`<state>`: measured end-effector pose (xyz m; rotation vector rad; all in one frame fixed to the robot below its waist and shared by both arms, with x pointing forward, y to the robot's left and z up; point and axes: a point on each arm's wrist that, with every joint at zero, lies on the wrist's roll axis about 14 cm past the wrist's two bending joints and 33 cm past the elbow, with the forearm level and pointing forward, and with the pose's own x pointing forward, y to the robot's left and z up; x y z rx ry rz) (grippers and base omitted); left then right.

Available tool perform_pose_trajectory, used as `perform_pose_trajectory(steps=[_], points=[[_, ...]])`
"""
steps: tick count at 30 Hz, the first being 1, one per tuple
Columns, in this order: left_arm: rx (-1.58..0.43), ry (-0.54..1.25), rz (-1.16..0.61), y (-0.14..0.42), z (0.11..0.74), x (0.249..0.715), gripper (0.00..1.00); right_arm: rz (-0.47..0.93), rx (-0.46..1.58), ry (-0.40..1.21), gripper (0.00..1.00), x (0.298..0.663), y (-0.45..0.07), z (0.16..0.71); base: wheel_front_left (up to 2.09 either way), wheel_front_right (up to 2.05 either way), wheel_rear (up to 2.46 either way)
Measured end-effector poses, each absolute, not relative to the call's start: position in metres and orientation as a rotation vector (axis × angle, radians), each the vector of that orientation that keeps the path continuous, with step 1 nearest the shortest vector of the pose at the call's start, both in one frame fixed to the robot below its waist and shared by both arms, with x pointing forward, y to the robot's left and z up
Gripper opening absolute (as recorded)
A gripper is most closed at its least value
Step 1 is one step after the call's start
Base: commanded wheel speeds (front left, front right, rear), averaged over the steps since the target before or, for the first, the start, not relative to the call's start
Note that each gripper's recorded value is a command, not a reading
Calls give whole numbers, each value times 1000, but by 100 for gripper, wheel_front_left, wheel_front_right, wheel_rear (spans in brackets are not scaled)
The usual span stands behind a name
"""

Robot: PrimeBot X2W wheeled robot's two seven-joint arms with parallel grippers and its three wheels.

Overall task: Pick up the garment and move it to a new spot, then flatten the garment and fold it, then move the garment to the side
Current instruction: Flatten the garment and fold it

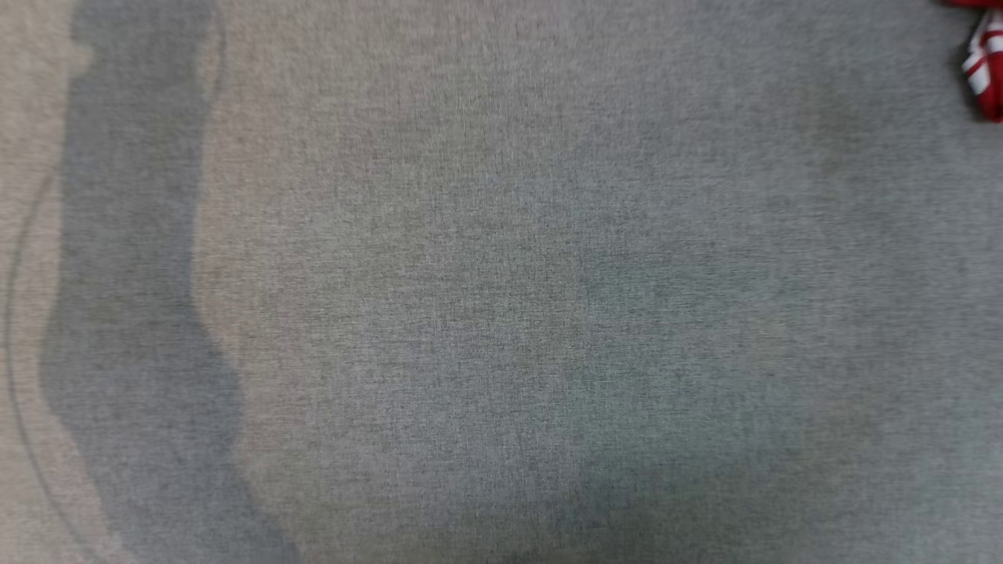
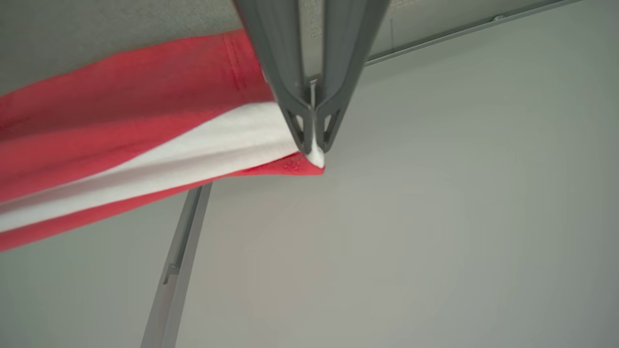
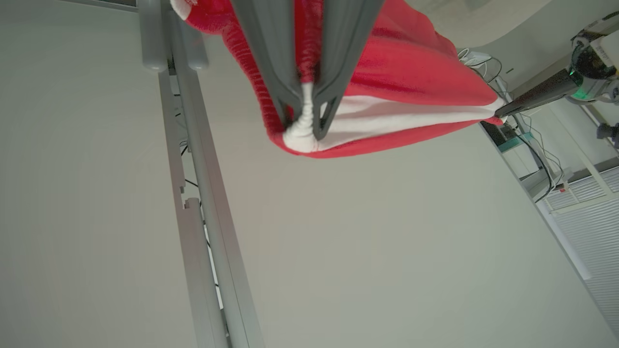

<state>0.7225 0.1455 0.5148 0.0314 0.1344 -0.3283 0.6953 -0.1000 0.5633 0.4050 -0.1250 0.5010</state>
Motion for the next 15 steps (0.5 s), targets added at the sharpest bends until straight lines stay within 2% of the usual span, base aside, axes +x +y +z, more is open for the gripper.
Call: perform_pose_trajectory(steps=[7, 15], points=[[-11, 479, -411, 137, 446, 644, 0, 535, 359, 168, 0, 634, -97, 501, 0, 0, 0], [-37, 737, -512, 133, 426, 535, 0, 596, 370, 343, 0, 541, -92, 488, 0, 0, 0]])
